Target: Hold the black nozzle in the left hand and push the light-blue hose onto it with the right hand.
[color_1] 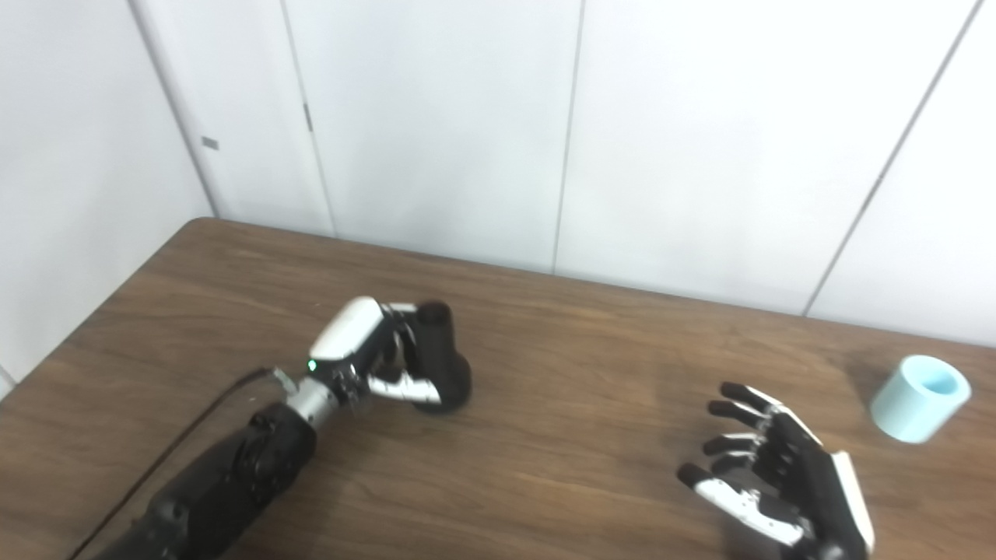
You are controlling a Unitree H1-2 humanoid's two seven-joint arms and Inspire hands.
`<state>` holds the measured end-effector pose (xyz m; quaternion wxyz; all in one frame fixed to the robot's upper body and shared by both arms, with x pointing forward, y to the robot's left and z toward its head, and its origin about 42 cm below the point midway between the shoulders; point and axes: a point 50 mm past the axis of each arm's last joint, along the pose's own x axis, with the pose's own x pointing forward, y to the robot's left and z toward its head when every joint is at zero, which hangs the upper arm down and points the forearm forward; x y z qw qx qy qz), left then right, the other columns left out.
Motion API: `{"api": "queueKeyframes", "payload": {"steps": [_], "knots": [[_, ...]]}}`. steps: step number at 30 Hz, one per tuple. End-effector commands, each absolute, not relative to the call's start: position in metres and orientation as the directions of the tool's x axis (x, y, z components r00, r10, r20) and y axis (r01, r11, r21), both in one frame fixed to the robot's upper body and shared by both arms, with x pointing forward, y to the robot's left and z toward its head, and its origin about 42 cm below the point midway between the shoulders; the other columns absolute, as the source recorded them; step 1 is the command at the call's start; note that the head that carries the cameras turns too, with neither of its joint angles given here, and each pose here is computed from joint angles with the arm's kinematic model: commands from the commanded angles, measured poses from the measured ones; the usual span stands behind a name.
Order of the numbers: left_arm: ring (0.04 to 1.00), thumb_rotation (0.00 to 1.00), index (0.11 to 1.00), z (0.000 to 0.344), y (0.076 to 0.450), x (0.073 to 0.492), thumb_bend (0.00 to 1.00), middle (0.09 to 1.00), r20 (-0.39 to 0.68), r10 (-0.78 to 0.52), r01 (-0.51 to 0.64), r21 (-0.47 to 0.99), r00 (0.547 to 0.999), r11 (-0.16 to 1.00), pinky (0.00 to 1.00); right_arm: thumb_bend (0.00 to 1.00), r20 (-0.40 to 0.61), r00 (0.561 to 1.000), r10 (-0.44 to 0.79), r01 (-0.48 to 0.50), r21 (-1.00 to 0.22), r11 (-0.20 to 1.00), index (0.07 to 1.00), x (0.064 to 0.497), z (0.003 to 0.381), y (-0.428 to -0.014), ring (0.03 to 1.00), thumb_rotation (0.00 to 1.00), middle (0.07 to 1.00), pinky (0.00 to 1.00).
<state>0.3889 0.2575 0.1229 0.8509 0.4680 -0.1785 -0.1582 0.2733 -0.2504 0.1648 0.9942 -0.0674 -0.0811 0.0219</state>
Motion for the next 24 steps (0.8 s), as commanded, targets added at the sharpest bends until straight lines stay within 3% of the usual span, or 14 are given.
{"api": "queueKeyframes", "payload": {"steps": [1, 10, 19, 24], "knots": [[0.373, 0.00, 0.506, 0.080, 0.233, 0.356, 0.50, 0.447, -0.015, -0.546, 0.298, 0.850, 0.837, 0.434, 0.30, 0.63, 0.276, 0.958, 0.081, -0.039, -0.155, 0.987, 0.707, 0.280, 0.181, -0.250, 0.514, 0.11, 0.682, 0.39], [0.378, 0.00, 0.516, 0.085, 0.188, 0.339, 0.50, 0.438, 0.043, -0.631, 0.328, 0.826, 0.774, 0.458, 0.26, 0.67, 0.293, 0.953, 0.070, -0.026, -0.154, 0.988, 0.702, 0.280, 0.178, -0.251, 0.512, 0.22, 0.674, 0.39], [0.384, 0.00, 0.514, 0.084, 0.167, 0.335, 0.50, 0.422, 0.051, -0.707, 0.374, 0.821, 0.706, 0.432, 0.25, 0.65, 0.295, 0.953, 0.065, -0.019, -0.155, 0.988, 0.717, 0.277, 0.180, -0.248, 0.522, 0.23, 0.668, 0.40], [0.410, 0.00, 0.498, 0.075, 0.157, 0.334, 0.50, 0.451, -0.008, -0.762, 0.417, 0.840, 0.648, 0.346, 0.24, 0.68, 0.288, 0.956, 0.052, -0.011, -0.142, 0.990, 0.716, 0.274, 0.182, -0.244, 0.528, 0.23, 0.668, 0.41]]}}
